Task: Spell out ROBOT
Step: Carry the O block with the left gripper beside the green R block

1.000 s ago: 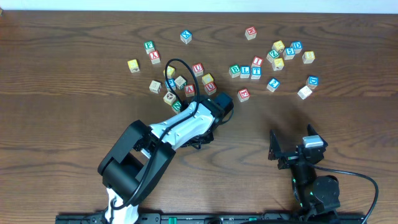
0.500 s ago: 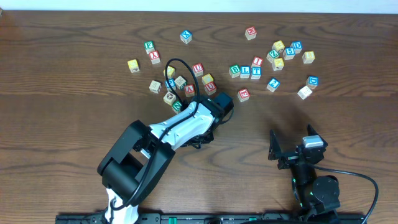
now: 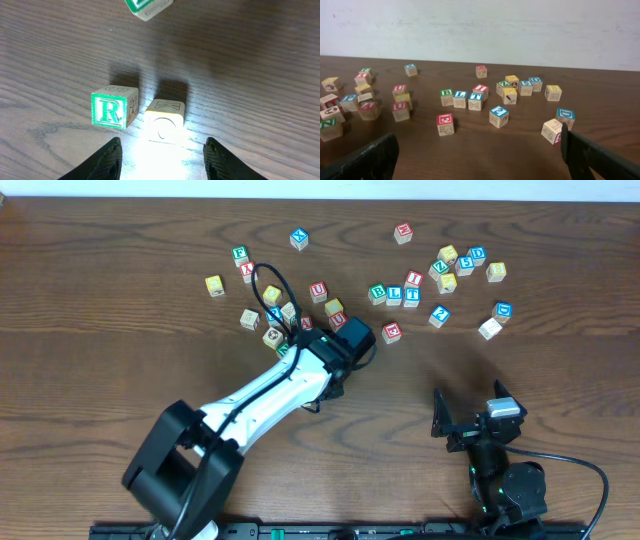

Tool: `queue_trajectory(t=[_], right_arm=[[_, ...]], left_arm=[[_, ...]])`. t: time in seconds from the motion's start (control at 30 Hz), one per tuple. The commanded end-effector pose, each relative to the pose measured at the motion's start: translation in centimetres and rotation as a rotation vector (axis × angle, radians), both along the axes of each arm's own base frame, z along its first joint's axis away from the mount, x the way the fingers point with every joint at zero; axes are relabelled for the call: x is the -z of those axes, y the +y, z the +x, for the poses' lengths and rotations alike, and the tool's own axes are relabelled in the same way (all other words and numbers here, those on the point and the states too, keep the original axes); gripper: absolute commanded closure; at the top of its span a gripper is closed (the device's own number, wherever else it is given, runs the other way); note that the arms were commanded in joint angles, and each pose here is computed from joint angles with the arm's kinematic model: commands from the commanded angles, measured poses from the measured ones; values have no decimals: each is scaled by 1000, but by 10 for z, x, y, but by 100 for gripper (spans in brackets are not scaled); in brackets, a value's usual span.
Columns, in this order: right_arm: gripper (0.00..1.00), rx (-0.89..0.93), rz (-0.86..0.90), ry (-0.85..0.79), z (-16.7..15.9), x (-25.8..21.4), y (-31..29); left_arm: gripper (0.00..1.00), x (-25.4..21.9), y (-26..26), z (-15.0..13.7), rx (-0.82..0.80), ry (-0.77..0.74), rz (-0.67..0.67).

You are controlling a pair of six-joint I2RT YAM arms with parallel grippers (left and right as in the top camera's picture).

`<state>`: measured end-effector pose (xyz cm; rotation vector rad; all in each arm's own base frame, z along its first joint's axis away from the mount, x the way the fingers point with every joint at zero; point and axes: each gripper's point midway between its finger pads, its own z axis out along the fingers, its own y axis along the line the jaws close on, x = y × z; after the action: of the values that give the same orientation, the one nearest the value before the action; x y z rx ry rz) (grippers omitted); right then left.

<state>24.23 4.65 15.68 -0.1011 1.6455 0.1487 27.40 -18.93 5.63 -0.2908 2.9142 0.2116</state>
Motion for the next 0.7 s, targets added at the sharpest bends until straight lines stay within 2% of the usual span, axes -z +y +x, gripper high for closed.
queue_trajectory(t=[0.0,0.07,0.2,0.47,0.67], right_arm=[[1,4,-9,4,0,2,-1],[1,4,-9,4,0,2,-1],[1,4,-8,4,0,1,-2],[1,4,-9,4,0,2,-1],[1,4,-9,4,0,2,-1]], left_arm=[[48,-19,-4,8,4,-43,-38],[48,-18,-12,4,8,-14,-85],[62,-16,-30,-1,72,27,-166],[86,-15,-34,3,73,10,-182],[92,-3,-31,-1,72,27,-169]])
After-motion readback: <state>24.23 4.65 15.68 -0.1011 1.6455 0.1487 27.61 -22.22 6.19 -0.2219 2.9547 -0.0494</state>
